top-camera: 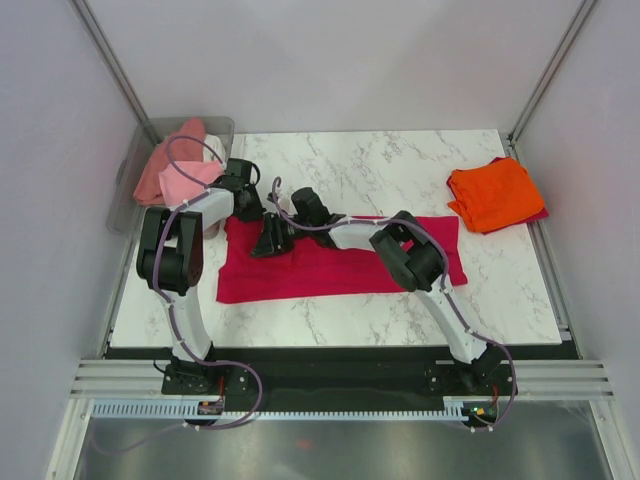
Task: Fold and stack the t-shirts
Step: Fold the tshirt
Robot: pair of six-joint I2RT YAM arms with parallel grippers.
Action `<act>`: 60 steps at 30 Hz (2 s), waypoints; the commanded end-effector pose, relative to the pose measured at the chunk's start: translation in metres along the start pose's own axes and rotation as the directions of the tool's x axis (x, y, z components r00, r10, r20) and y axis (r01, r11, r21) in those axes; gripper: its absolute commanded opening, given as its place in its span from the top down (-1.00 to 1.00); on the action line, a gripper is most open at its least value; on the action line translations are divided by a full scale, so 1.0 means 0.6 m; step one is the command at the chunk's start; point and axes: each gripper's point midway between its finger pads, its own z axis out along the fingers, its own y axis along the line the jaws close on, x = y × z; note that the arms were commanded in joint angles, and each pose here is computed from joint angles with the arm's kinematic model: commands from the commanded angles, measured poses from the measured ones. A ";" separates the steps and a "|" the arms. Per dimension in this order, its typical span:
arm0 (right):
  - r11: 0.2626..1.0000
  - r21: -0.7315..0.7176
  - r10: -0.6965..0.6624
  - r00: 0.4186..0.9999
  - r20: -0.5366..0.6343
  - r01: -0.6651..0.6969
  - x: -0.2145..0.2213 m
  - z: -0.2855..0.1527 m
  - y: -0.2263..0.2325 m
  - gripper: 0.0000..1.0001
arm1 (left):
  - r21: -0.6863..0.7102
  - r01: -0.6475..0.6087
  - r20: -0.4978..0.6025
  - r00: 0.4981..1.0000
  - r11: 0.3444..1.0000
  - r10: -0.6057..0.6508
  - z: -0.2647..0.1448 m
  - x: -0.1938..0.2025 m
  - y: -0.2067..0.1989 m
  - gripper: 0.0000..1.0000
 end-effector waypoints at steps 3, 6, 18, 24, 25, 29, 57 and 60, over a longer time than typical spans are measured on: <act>0.993 -0.103 -0.062 0.997 -0.042 0.057 0.037 -0.048 0.079 -0.09 | -0.012 -0.034 -0.065 0.997 0.999 0.033 0.021 0.034 0.016 0.67; 0.988 -0.124 -0.094 0.995 -0.035 0.089 0.057 -0.087 0.112 -0.08 | -0.011 -0.030 -0.067 0.997 0.999 0.029 0.021 0.035 0.018 0.67; 0.987 0.016 -0.160 0.984 0.077 0.159 -0.007 -0.088 0.107 -0.43 | -0.004 -0.016 -0.071 0.997 1.000 0.016 0.021 0.034 0.021 0.74; 0.989 0.021 -0.145 0.976 0.163 0.143 -0.066 -0.047 0.073 -0.50 | 0.012 -0.006 -0.076 0.997 1.000 0.007 0.020 0.035 0.022 0.74; 0.989 0.018 -0.145 0.974 0.173 0.144 -0.071 -0.045 0.071 -0.51 | 0.013 -0.003 -0.078 0.997 1.000 0.004 0.021 0.036 0.022 0.74; 0.993 0.037 -0.121 0.962 0.244 0.115 -0.107 -0.042 0.041 -0.58 | 0.018 0.006 -0.076 0.997 1.000 -0.005 0.019 0.035 0.024 0.74; 0.982 -0.184 -0.026 0.999 0.023 0.030 0.039 -0.026 0.116 0.21 | 0.028 0.016 -0.079 0.997 0.999 -0.014 0.022 0.034 0.026 0.75; 0.978 -0.204 -0.046 0.999 -0.016 0.041 0.077 -0.039 0.139 0.64 | 0.031 0.019 -0.077 0.997 0.999 -0.016 0.020 0.031 0.027 0.75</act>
